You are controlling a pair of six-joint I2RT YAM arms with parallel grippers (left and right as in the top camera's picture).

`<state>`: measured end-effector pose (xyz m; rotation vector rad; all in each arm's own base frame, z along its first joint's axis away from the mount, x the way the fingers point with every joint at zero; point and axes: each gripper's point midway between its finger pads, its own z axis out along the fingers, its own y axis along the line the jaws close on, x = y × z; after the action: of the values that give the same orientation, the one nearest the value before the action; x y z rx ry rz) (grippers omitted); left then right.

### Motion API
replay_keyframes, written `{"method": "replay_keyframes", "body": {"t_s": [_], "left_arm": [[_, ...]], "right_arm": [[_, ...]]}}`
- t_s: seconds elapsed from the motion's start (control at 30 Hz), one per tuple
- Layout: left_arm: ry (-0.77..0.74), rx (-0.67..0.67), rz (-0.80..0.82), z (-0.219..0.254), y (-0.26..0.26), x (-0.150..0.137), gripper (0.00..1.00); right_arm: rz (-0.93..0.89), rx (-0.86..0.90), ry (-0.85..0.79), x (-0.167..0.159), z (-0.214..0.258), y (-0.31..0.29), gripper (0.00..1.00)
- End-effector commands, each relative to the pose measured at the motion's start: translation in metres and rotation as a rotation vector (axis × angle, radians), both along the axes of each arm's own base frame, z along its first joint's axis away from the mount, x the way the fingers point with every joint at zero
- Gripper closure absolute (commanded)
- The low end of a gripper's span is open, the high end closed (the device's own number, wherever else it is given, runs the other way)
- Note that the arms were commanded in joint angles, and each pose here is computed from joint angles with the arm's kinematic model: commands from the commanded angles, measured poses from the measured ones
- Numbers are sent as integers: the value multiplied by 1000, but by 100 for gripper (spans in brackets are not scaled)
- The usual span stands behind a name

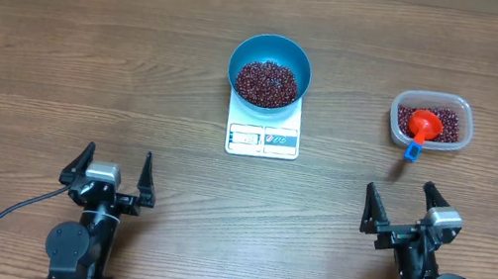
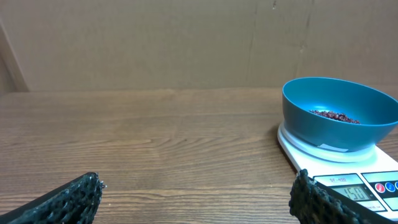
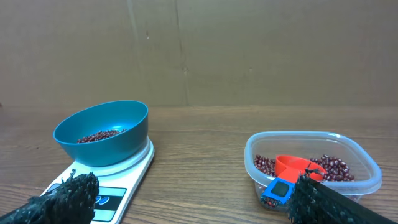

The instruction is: Scoop item into bowl and weigh 150g on scale

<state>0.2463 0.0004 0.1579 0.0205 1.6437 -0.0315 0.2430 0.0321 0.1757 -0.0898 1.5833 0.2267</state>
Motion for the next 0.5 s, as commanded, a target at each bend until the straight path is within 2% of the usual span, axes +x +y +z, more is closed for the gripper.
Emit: {"method": "replay_keyframes", "body": {"t_s": [0.0, 0.47], "left_arm": [[-6, 12, -6, 0, -1, 0, 1], [-6, 12, -6, 0, -1, 0, 0]], "right_arm": [[-5, 6, -5, 0, -1, -1, 0], [-5, 6, -5, 0, -1, -1, 0]]}}
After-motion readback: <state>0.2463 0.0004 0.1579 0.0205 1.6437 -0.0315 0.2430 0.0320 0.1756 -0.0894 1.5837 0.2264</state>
